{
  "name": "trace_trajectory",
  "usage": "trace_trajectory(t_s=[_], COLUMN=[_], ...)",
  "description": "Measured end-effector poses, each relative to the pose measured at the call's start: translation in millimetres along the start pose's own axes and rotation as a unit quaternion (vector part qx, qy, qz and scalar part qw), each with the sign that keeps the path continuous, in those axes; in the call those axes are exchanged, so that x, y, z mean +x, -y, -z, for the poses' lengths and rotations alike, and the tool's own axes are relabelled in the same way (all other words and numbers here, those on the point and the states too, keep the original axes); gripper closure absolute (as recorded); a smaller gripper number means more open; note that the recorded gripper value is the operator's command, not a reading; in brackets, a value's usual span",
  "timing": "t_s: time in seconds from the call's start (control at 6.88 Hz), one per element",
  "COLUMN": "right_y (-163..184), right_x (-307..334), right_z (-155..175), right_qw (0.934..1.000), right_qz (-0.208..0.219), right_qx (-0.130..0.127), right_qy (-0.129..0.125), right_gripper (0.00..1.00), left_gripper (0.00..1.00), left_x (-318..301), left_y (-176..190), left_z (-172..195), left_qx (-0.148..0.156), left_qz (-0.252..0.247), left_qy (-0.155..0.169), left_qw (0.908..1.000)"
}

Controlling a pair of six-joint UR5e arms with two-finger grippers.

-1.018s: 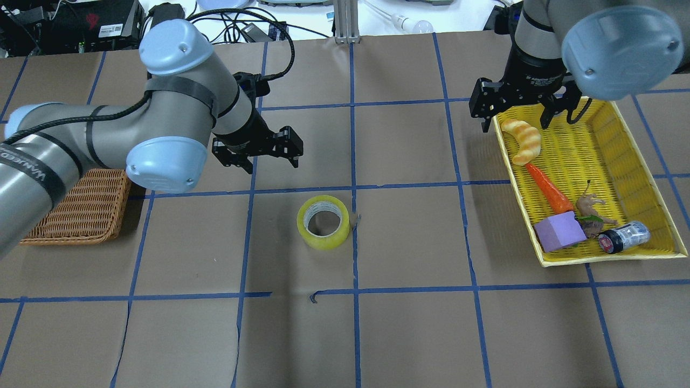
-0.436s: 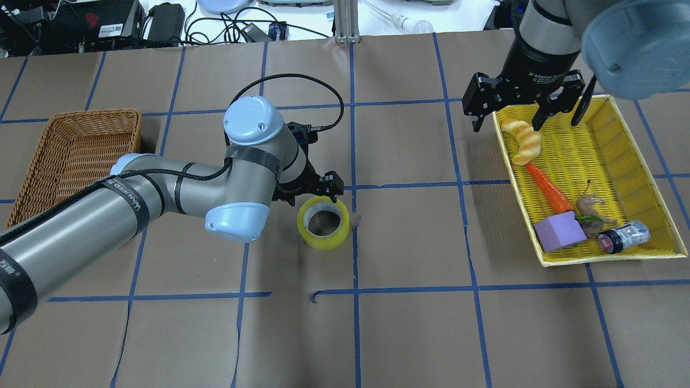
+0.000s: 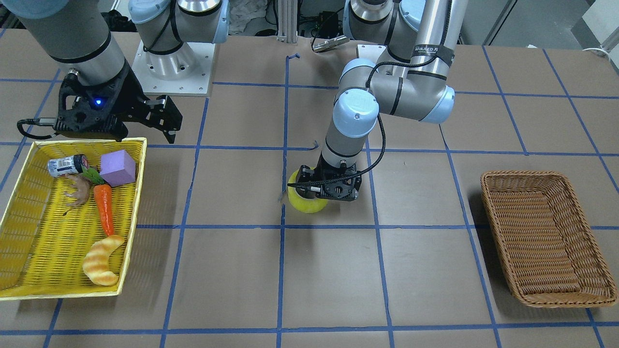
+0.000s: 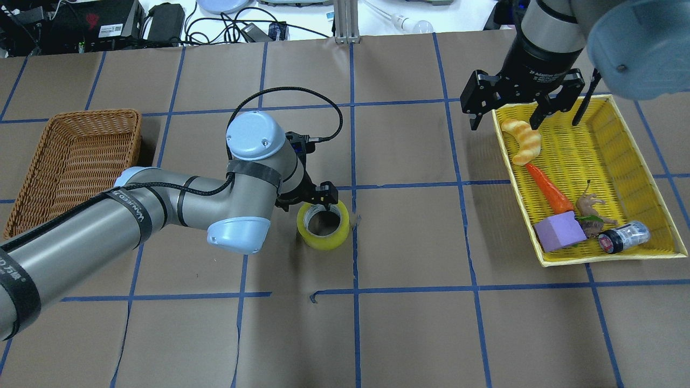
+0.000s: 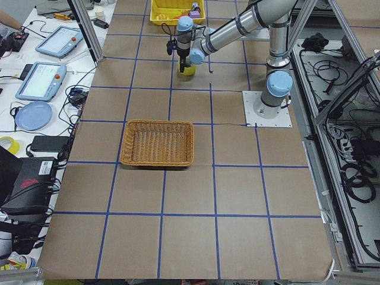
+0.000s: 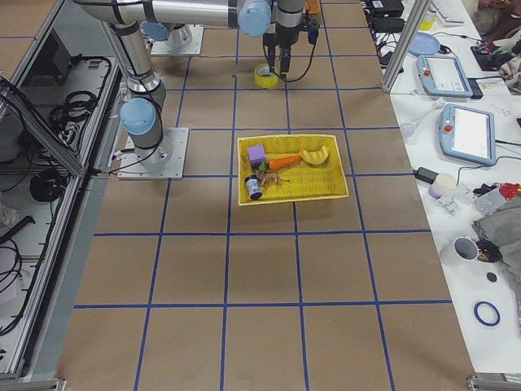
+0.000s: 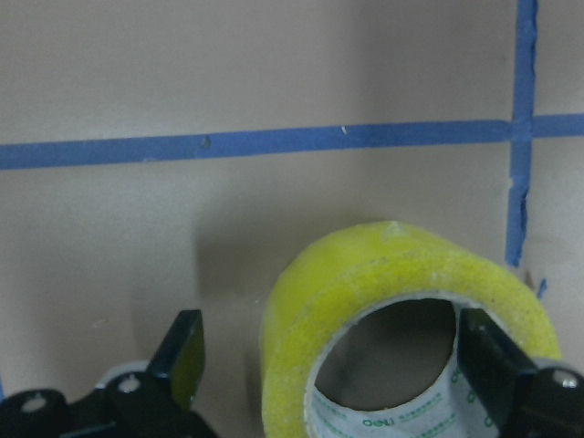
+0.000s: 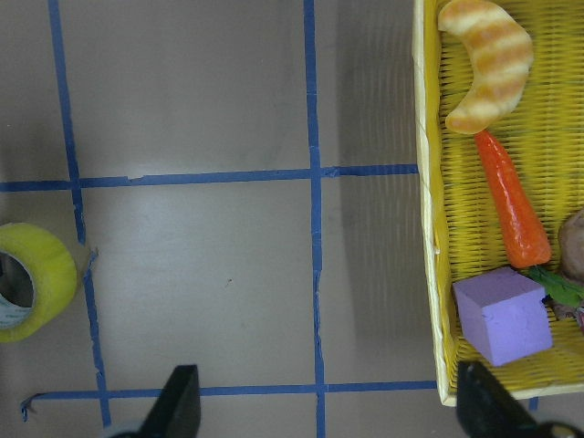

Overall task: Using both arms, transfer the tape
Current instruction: 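Grasp the tape roll rim with the left gripper, then carry the tape roll with the left gripper into the wicker basket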

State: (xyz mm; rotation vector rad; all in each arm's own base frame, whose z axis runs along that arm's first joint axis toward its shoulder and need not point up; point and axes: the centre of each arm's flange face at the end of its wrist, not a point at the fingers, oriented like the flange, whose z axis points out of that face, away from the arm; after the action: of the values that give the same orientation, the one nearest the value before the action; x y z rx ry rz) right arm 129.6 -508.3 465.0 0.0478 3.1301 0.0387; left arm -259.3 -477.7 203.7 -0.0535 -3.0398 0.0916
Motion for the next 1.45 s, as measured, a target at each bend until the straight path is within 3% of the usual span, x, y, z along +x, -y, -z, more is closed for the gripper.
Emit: trace_trajectory(t_s=[0.15, 0.29, 0.44, 0.58, 0.73, 1.02, 1.45], right_y=[0, 0, -1, -1, -1, -1, -1], right_x=[0, 1, 1, 1, 1, 1, 6], right_z=[1, 1, 2, 3, 3, 3, 2], right_qw=[1.0000, 1.0000, 1.0000, 1.0000, 1.0000, 1.0000, 0.9996], right_qz=[0.000, -0.001, -0.002, -0.002, -0.003, -0.004, -0.003], right_qx=[0.001, 0.003, 0.005, 0.006, 0.006, 0.006, 0.006], right_qy=[-0.003, -0.004, -0.004, -0.005, -0.005, -0.005, -0.028], right_gripper=[0.00, 0.00, 0.00, 0.00, 0.00, 0.00, 0.00], left_gripper=[0.45, 0.71, 0.79, 0.94, 1.00, 1.00, 1.00], left_x=[-1, -2, -3, -4, -6, -10, -68], left_y=[-1, -1, -2, -6, -13, -17, 23], left_z=[-2, -3, -4, -8, -14, -10, 45], left_qx=[-0.002, -0.003, -0.005, -0.013, -0.023, -0.021, -0.003], left_qz=[0.000, 0.001, 0.004, 0.007, 0.009, 0.015, 0.024], left_qy=[0.005, 0.011, 0.014, 0.018, 0.021, 0.026, 0.050], left_qw=[1.0000, 0.9999, 0.9999, 0.9997, 0.9995, 0.9993, 0.9985])
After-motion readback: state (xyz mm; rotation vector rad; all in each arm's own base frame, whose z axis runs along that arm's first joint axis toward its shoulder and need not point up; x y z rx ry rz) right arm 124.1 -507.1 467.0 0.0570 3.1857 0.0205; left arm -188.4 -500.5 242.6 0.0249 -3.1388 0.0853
